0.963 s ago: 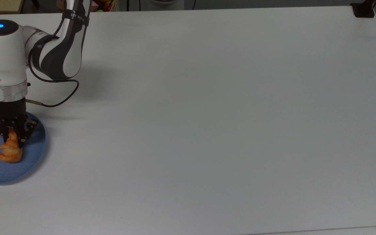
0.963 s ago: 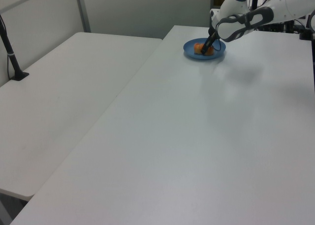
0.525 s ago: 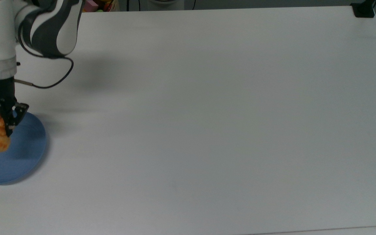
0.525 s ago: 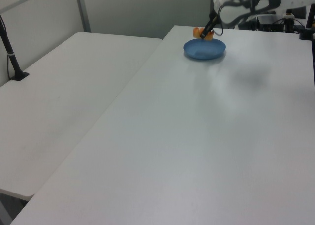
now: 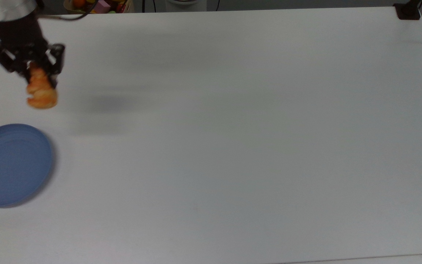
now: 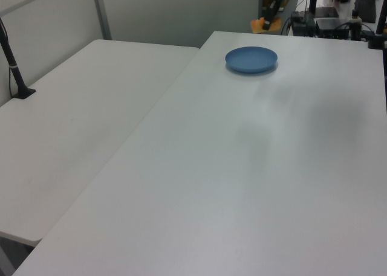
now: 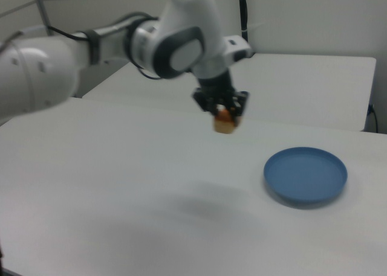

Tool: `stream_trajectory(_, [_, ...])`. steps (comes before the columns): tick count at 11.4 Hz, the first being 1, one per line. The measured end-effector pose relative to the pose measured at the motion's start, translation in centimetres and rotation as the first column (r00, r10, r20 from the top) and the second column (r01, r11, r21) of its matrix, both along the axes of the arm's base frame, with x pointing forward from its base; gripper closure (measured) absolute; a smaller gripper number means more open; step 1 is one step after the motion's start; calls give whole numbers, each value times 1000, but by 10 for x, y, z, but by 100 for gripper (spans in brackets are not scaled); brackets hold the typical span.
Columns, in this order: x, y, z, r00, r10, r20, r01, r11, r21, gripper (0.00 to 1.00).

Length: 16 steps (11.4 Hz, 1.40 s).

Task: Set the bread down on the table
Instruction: 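Lift the bread roll off the plate and carry it away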

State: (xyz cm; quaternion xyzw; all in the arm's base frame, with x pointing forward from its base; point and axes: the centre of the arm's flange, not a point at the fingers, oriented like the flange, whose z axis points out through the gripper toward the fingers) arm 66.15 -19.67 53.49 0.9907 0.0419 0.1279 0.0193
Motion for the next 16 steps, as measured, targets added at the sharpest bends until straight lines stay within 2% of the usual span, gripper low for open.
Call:
stream_trajectory(2, [-30, 45, 11, 995, 61, -74, -59, 998, 30, 54])
stream_trajectory(5, [-65, 87, 9, 975, 145, -170, -136, 989, 65, 53])
stream_trajectory(9, [-109, 137, -15, 939, 234, -253, -215, 971, 99, 53])
stream_trajectory(11, [-123, 167, -43, 906, 286, -312, -264, 958, 110, 53])
stream_trajectory(14, [-145, 199, -102, 836, 343, -428, -326, 938, 115, 53])
stream_trajectory(16, [-151, 205, -131, 826, 353, -441, -337, 934, 117, 53])
